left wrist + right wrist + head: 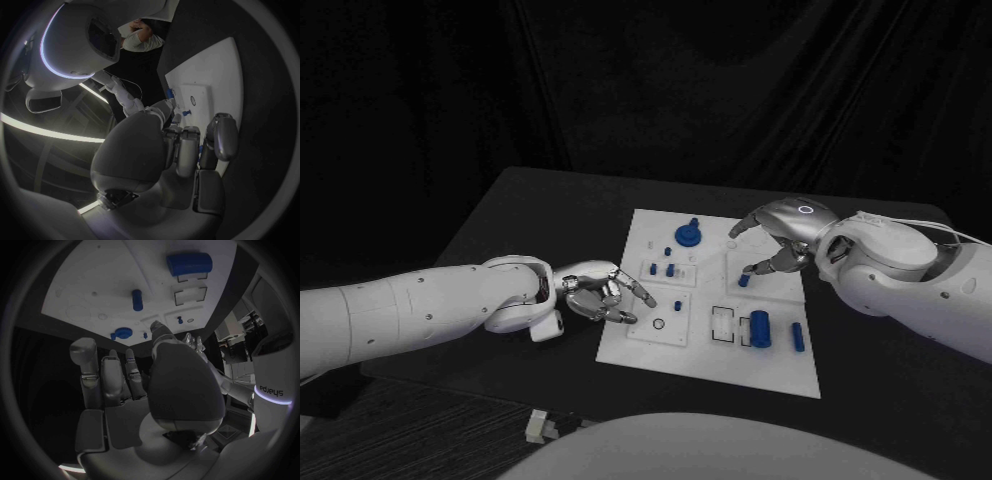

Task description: Assemble the parts on the task board

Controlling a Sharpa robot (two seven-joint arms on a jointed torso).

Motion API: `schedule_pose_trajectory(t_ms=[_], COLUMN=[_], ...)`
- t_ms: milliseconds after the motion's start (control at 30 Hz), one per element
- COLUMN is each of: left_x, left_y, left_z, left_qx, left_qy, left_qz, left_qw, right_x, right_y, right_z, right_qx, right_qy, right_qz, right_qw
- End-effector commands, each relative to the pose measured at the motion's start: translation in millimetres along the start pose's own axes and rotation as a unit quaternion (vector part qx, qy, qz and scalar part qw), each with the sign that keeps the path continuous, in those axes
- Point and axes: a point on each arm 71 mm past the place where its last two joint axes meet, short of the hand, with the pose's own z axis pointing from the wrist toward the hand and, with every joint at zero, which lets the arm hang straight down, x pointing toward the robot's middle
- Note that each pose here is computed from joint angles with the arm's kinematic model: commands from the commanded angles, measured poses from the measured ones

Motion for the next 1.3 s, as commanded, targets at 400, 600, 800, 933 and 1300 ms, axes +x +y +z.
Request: schedule_pose_trajectory(t_ms=[400,600,800,933,1300], left_x=[-0.9,-1.2,-0.9,-0.8,-1.8], left_y=[0.9,1.2,1.1,1.1,2.4], left_z=[-0.2,0.8,1.7,1.9,1.7], left_qx=[0.003,0.003,0.003,0.003,0.0], left_qy=[-0.001,0.0,0.001,0.002,0.002], left_qz=[-0.002,-0.002,-0.003,-0.003,-0.003], left_qw=[1.0,1.0,1.0,1.0,1.0], right_x=[32.8,37.9,45.2,50.5,57.0], right_y=[-10,-10,-8,-5,-2], right_z=[-0.2,1.2,1.9,2.5,2.8], right_qx=[0.018,0.013,0.008,0.003,0.001], right_qy=[0.075,0.073,0.07,0.064,0.052], right_qz=[0.033,0.042,0.048,0.053,0.067], right_qw=[0.996,0.996,0.996,0.997,0.996])
